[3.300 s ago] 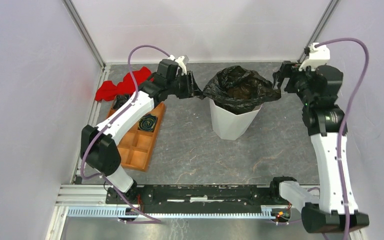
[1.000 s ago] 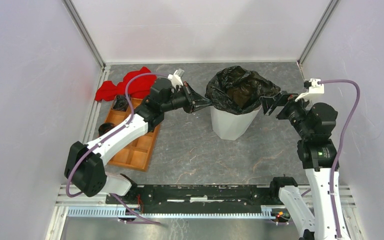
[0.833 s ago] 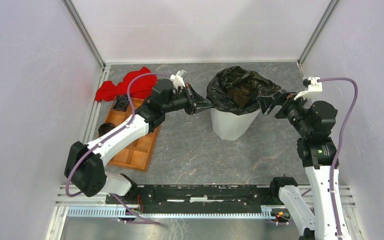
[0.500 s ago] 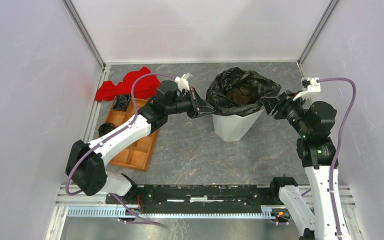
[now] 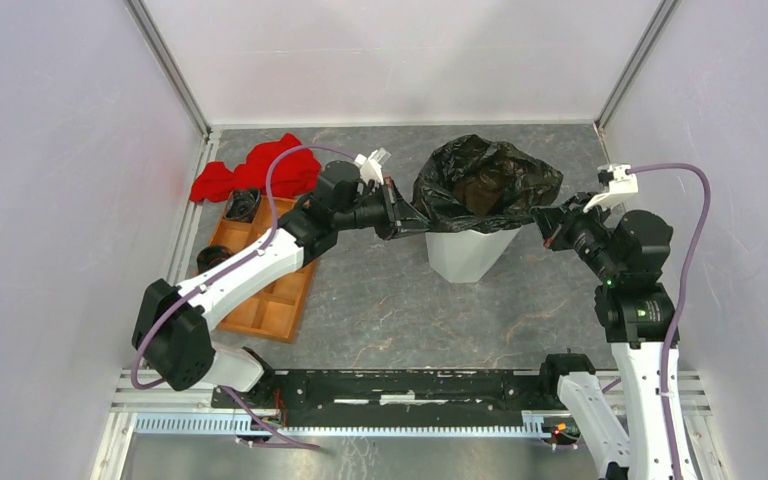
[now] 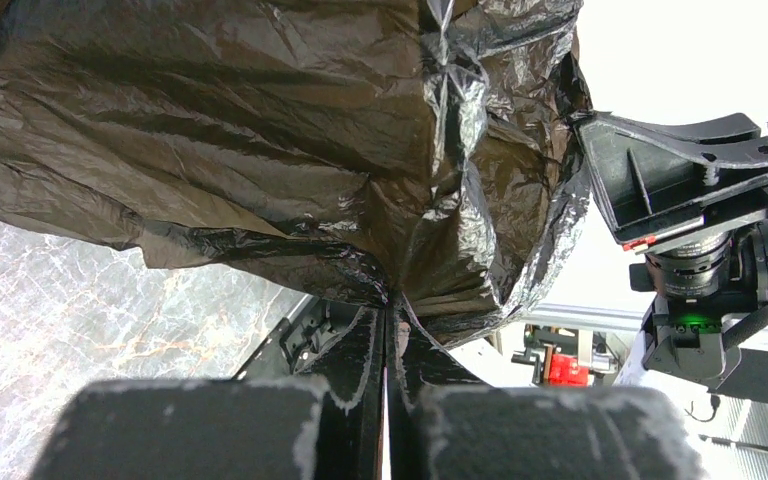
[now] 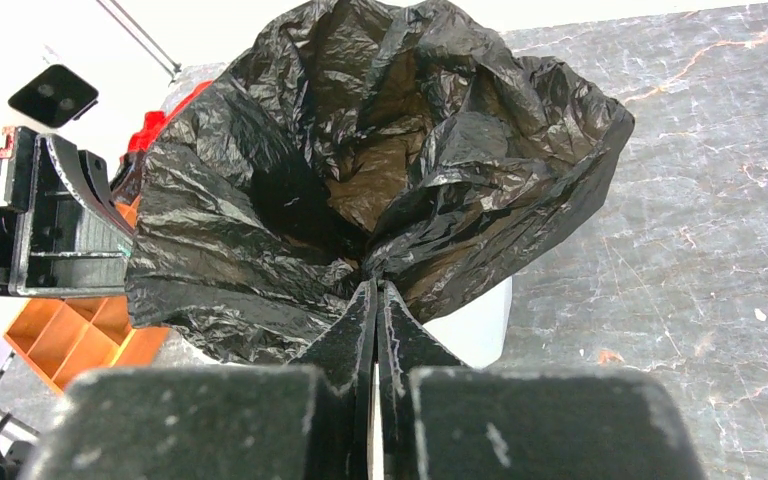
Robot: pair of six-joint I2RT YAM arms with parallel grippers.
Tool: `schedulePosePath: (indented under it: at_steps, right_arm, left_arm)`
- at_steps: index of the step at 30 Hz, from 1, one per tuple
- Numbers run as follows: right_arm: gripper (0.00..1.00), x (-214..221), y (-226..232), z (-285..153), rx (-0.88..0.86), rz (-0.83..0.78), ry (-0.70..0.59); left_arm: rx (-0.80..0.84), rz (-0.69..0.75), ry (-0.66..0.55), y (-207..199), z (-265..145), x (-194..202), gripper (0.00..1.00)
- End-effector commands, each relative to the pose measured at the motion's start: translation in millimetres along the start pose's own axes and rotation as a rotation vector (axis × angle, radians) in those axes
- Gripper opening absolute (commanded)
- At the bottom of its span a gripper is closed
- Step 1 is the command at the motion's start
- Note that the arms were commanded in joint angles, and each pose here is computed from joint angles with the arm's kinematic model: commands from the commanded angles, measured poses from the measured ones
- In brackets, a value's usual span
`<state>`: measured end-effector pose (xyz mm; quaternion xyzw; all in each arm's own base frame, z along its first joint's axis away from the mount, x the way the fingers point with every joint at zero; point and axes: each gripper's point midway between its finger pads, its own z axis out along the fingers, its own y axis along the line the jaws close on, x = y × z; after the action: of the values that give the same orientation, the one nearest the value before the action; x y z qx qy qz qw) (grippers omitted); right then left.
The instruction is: Put the trash bags into the trash bin
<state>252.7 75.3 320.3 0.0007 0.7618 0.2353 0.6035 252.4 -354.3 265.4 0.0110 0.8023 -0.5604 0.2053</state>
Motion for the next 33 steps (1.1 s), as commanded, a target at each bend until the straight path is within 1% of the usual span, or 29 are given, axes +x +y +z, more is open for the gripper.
schedulePosePath:
  at_steps: [1,6,12,16,19,23,25,26,27,29,30,33]
  right_arm:
    - [0.00,8,7,-5,-0.047,-0.035,0.030]
    - [0.00,17,14,-10,-0.086,-0.035,0.047]
    - [0.00,50,-12,-10,0.009,-0.055,0.126]
    - [0.00,51,-23,-13,0.058,-0.099,0.116]
    - [0.00,51,-30,-7,0.079,-0.112,0.102]
    - [0.00,66,-29,11,0.013,-0.082,0.103]
    - [0.01,82,-31,19,-0.011,-0.063,0.129]
    - [0.02,87,-32,21,-0.016,-0.059,0.145]
    - [0.06,93,-34,21,-0.013,-0.059,0.162]
    - [0.18,96,-38,19,0.011,-0.076,0.184]
    - [0.23,92,-41,15,0.033,-0.093,0.187]
    - [0.34,73,-50,0,0.128,-0.171,0.175]
  left_arm:
    - [0.051,0.072,0.040,-13,-1,10,0.02]
    - [0.054,0.096,0.030,-18,-6,14,0.02]
    - [-0.027,0.106,0.003,2,-4,15,0.02]
    - [-0.057,0.103,0.011,14,-1,19,0.02]
    - [-0.099,0.112,0.004,26,2,18,0.02]
    - [-0.161,0.121,0.000,46,9,16,0.02]
    - [-0.187,0.119,0.002,56,13,16,0.02]
    - [-0.197,0.119,0.009,61,16,17,0.02]
    - [-0.206,0.116,0.016,65,18,18,0.02]
    - [-0.219,0.111,0.029,71,20,20,0.02]
    - [-0.219,0.109,0.031,72,21,21,0.02]
    - [-0.221,0.112,0.029,73,21,21,0.02]
